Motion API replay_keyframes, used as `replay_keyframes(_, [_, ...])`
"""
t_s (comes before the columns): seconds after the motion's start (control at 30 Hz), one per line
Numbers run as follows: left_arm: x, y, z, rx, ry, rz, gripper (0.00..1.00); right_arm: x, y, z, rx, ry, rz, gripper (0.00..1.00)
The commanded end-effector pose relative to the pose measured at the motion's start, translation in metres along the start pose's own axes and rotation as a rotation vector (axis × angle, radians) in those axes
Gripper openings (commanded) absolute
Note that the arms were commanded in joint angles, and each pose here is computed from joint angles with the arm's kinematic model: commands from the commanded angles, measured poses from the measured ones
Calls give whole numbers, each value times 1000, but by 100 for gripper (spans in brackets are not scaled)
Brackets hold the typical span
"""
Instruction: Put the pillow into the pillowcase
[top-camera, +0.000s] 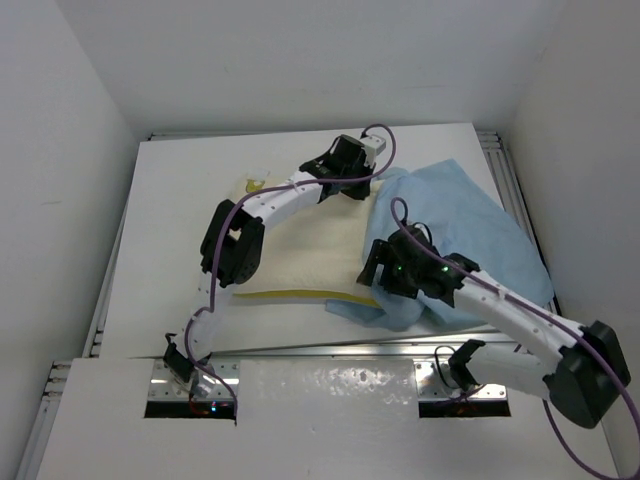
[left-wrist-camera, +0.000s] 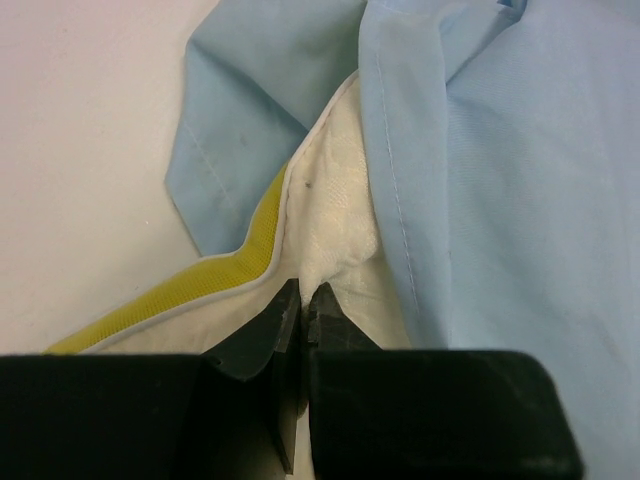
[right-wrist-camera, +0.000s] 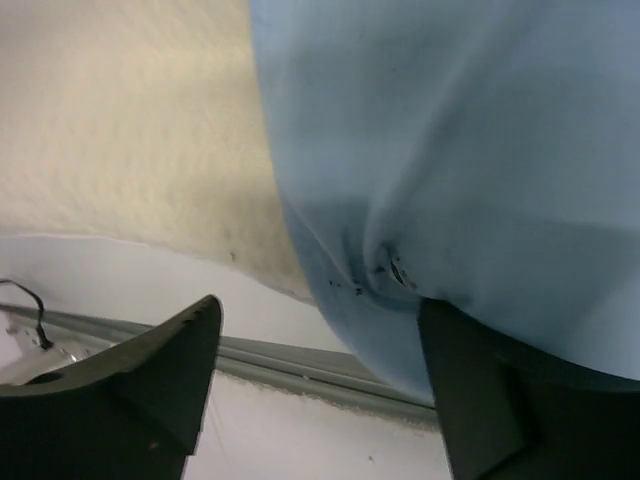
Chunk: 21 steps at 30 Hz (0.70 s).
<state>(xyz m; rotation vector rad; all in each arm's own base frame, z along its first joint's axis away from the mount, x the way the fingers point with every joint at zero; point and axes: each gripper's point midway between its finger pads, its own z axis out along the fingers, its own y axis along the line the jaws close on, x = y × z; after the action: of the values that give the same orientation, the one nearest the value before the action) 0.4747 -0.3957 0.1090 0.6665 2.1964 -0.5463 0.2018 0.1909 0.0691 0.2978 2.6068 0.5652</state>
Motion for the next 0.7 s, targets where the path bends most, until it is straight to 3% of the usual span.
replay_keyframes(0.0, [-56,-1,-30,-11,-146,3,0,-44,8,-46,38,-174,5,84])
replay_keyframes(0.03, [-54,-1,-29,-10,-141,1,0,-45,-3,-57,92,-187,14,97])
replay_keyframes(0.07, [-54,-2,-29,-7,-141,-2,0,-54,-3,-68,98,-227,33,99])
replay_keyframes(0.2, [-51,-6,-27,16,-133,-5,0,-54,-30,-84,137,-335,181,99])
replay_keyframes(0.33, [-51,-13,-27,44,-132,-2,0,-46,-67,-61,214,-415,228,99])
replay_keyframes(0.5, [-53,-17,-30,49,-133,9,0,-53,-74,-44,248,-470,288,99])
replay_keyframes(0.67, [-51,-18,-30,46,-130,12,0,-42,-52,-7,16,-457,454,99])
